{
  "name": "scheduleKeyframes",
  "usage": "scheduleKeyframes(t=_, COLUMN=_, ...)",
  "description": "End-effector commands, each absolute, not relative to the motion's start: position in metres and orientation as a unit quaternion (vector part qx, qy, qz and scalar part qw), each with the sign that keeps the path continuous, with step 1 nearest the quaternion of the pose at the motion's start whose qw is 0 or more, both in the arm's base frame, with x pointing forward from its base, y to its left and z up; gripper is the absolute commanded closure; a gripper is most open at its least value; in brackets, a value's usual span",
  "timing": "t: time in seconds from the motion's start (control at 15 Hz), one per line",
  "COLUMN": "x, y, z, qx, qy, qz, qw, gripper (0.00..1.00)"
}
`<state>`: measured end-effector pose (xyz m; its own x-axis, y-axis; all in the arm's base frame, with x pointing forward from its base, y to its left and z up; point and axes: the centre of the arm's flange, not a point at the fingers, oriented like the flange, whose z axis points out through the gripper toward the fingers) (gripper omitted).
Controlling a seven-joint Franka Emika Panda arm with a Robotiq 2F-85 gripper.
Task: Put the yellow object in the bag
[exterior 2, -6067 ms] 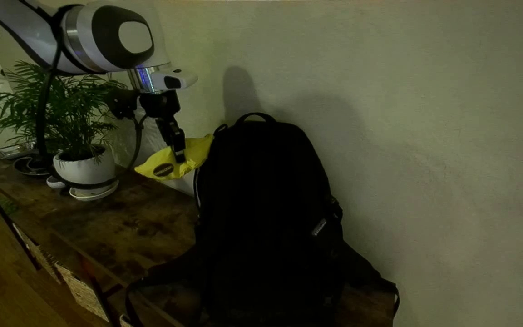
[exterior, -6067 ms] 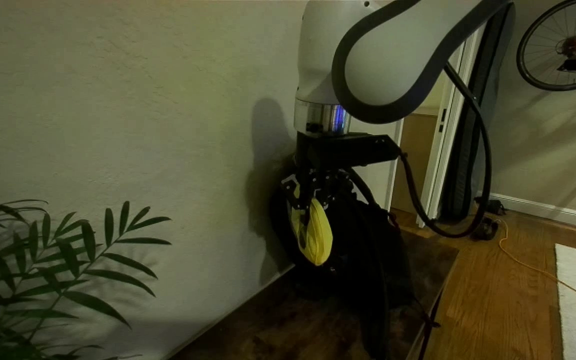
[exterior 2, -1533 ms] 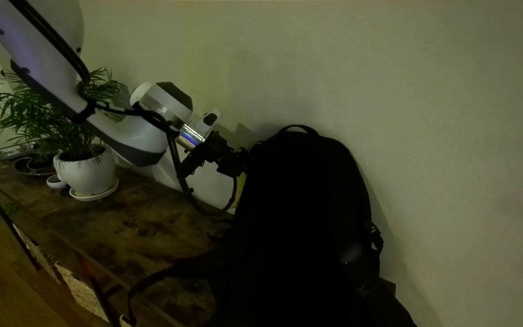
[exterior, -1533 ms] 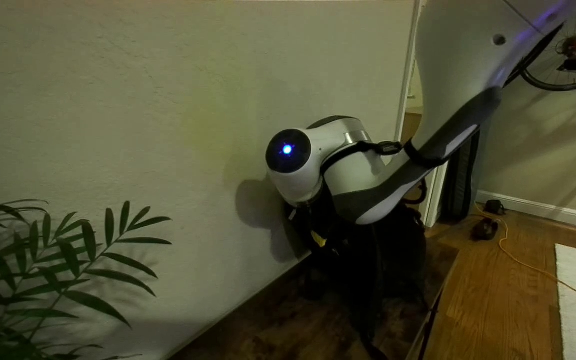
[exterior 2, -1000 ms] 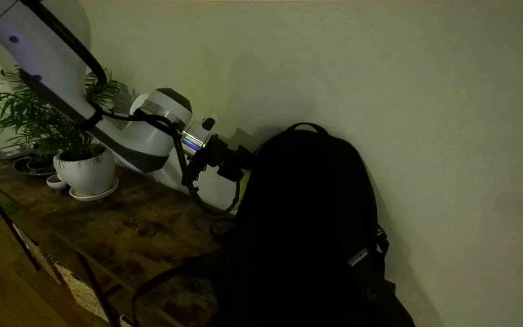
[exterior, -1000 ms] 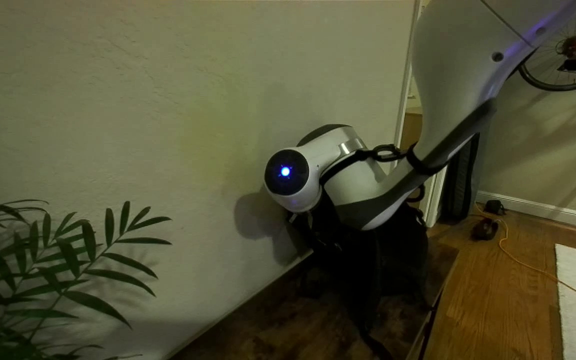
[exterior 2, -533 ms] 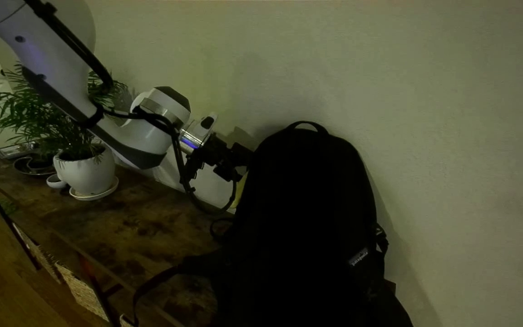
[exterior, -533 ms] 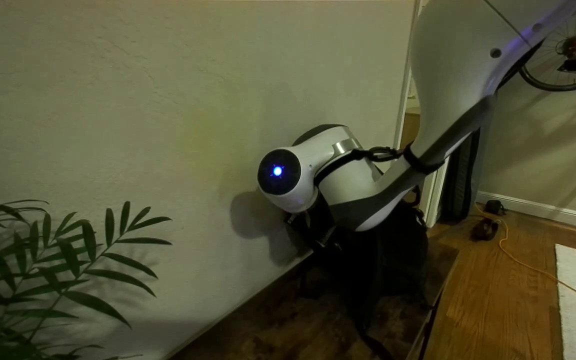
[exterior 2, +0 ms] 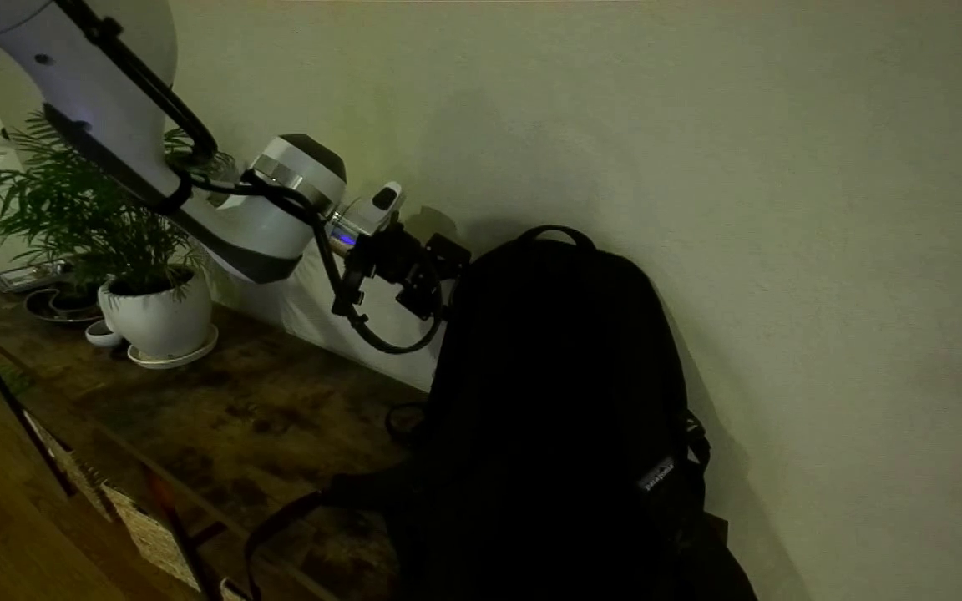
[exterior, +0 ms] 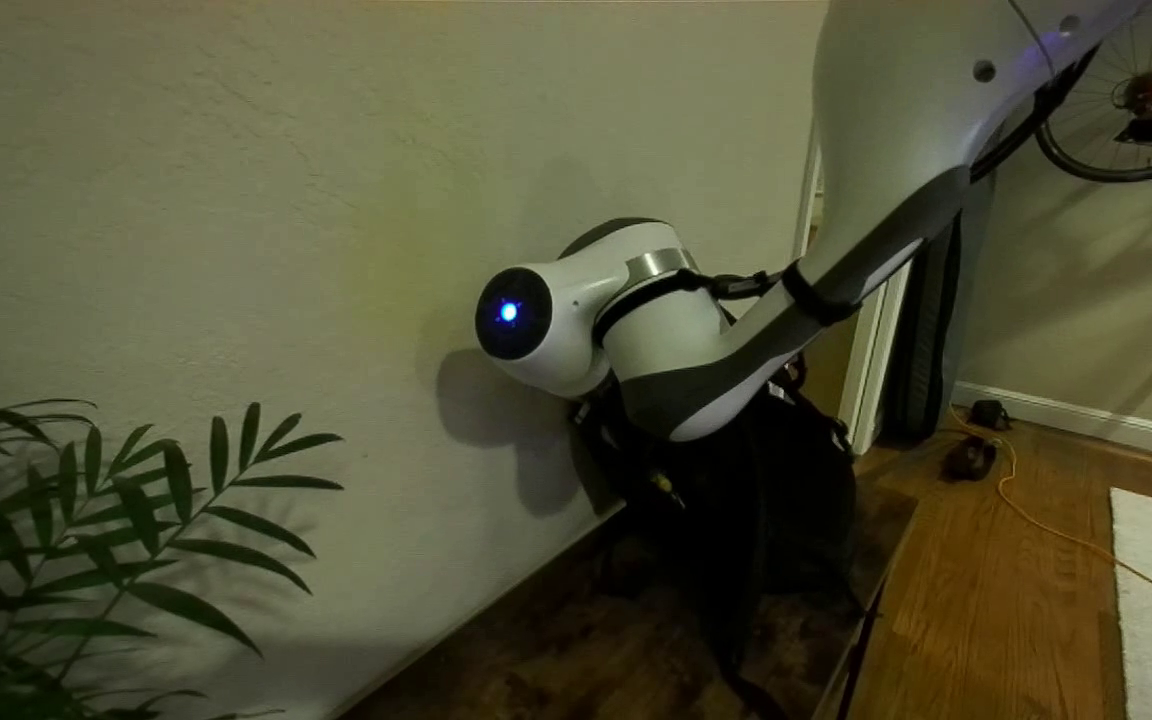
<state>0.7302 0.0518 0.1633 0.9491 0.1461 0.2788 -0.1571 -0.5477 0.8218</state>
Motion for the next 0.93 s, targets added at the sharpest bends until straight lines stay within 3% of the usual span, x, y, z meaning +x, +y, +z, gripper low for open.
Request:
scheduleKeyframes(t=0.0, x=0.732, y=0.054, z=0.186, qx=0.875, qy=0.004, qz=0.137, qw=0.465, gripper=0.00)
scheduleKeyframes(t=0.87, x=0.713, y=0.115, z=0.278, qx=0.988, qy=-0.028, qz=0.020, qw=0.153, gripper=0.00)
